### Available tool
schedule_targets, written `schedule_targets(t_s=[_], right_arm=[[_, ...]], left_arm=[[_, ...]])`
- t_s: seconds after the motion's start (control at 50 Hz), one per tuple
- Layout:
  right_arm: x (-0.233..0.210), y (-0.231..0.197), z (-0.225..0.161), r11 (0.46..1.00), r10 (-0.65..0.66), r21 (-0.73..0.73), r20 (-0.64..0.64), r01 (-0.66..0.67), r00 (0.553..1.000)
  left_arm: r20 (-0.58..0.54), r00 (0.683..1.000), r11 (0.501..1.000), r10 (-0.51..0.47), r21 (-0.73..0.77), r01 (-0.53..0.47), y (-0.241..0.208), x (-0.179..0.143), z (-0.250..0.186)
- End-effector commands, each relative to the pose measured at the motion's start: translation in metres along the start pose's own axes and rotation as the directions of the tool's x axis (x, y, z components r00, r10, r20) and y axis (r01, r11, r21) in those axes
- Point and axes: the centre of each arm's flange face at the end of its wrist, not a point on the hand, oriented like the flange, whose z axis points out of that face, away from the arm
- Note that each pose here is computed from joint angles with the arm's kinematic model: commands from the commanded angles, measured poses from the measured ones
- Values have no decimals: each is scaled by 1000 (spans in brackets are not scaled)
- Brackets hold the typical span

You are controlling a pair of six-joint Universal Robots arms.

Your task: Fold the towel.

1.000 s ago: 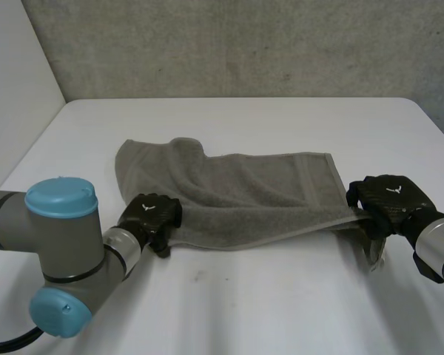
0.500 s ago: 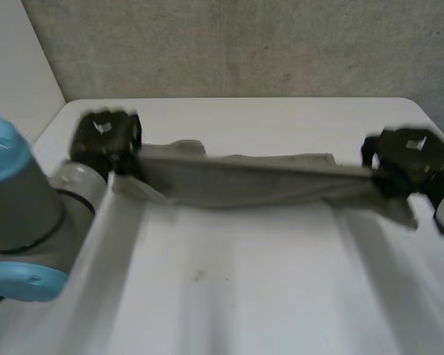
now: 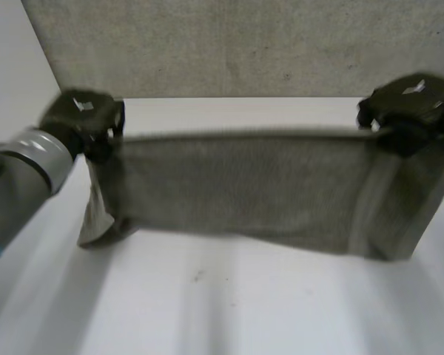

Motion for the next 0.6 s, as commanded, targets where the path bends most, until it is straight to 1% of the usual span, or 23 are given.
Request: schedule_targets(t_s=[0.02,0.04,0.1,0.14,0.16,0.18,0.2,0.22,0.24,0.26,0.3,0.32,0.34,0.36,0.4,0.42,0.44,0.46,0.48,0.52,0.54,0.58,0.6], right_arm=[[-16,25,70,991,-69,-116,46,74,997],[-16,25,70,990,-69,-116,46,74,997],[-5,13,96,992,-120,-51,-51,117,992],[25,-23,108,973,-173,107,-243,203,954],[25,-24,108,973,-173,107,-244,204,954],[42,-51,104,942,-171,213,-357,258,918],[54,-81,95,893,-137,326,-459,310,878],[54,-82,95,892,-137,327,-460,310,878],[64,-109,82,834,-73,430,-534,345,842],[64,-110,82,834,-73,431,-535,346,842],[80,-148,49,723,56,577,-597,380,800],[80,-149,49,723,57,577,-597,380,800],[81,-159,36,690,97,619,-592,374,800],[80,-160,30,690,110,631,-575,355,810],[77,-157,29,708,103,622,-560,335,822],[72,-148,33,747,88,594,-534,299,841],[72,-148,33,747,88,594,-534,298,841],[66,-135,39,795,74,552,-498,250,864],[66,-135,39,796,74,552,-498,250,864],[49,-103,51,887,51,438,-408,146,911],[48,-103,51,887,51,437,-408,146,912],[28,-65,66,951,35,303,-309,64,950],[27,-65,66,951,35,302,-309,63,951]], left_arm=[[-39,997,993,64,-98,-67,46,11,59],[-39,997,993,64,-98,-67,46,11,59],[2,998,998,69,-3,-69,24,3,81],[87,995,981,58,181,-73,-25,-16,95],[87,995,980,58,182,-73,-25,-16,95],[131,991,953,34,296,-72,-55,-26,96],[132,991,952,34,297,-72,-55,-26,96],[174,985,909,0,411,-73,-86,-38,94],[212,976,847,-41,526,-79,-118,-51,87],[213,976,846,-41,527,-79,-118,-51,87],[252,961,712,-114,695,-98,-170,-71,64],[252,961,712,-115,696,-98,-170,-71,64],[251,957,663,-148,743,-93,-184,-76,54],[244,954,634,-175,769,-81,-191,-81,49],[233,953,624,-193,779,-64,-190,-86,49],[211,955,635,-206,772,-34,-185,-85,50],[211,955,635,-206,772,-33,-185,-85,50],[191,958,664,-212,748,-2,-174,-82,54],[191,958,664,-212,748,-2,-174,-82,54],[177,961,751,-213,659,45,-136,-81,67],[177,961,751,-213,658,45,-136,-81,67],[147,971,831,-190,550,80,-92,-72,75],[147,971,832,-190,549,80,-92,-72,75]])
